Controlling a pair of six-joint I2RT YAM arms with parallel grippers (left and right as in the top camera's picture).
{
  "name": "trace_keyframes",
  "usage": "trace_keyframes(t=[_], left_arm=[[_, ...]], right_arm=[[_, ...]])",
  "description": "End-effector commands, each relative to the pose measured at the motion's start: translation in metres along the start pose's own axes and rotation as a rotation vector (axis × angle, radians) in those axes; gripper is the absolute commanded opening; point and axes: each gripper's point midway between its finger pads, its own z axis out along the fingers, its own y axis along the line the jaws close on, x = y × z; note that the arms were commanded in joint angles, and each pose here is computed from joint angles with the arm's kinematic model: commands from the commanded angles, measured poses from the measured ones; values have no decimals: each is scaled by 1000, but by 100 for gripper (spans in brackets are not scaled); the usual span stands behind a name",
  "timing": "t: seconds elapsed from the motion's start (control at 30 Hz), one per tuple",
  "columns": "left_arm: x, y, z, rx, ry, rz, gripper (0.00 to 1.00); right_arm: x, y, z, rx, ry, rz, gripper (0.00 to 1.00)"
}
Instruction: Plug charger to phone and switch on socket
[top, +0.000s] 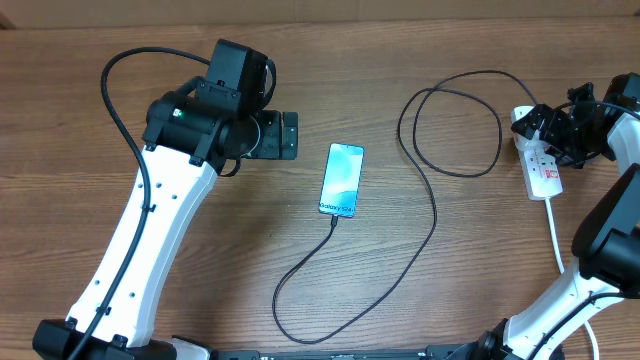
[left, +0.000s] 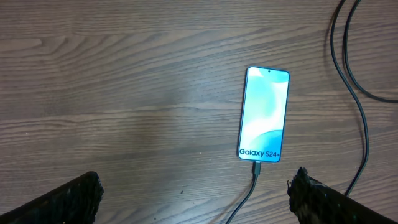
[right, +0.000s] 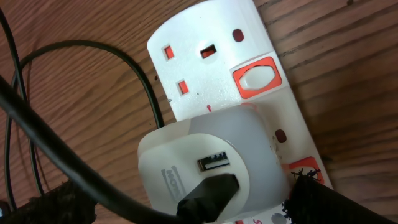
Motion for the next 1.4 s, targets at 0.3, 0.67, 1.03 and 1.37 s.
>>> trace_keyframes(t=[0.3, 0.67, 1.03, 1.37], left_arm=[[-3, 2, 0, -12, -7, 16, 100], [-3, 2, 0, -12, -7, 16, 100], [-3, 2, 0, -12, -7, 16, 99], [-3, 2, 0, -12, -7, 16, 100]], right_arm=[[-10, 1, 1, 19, -25, -55, 99], [-7, 1, 2, 19, -15, -50, 99], [-3, 1, 2, 18, -1, -40, 99], [-2, 8, 2, -24, 2, -39, 100]])
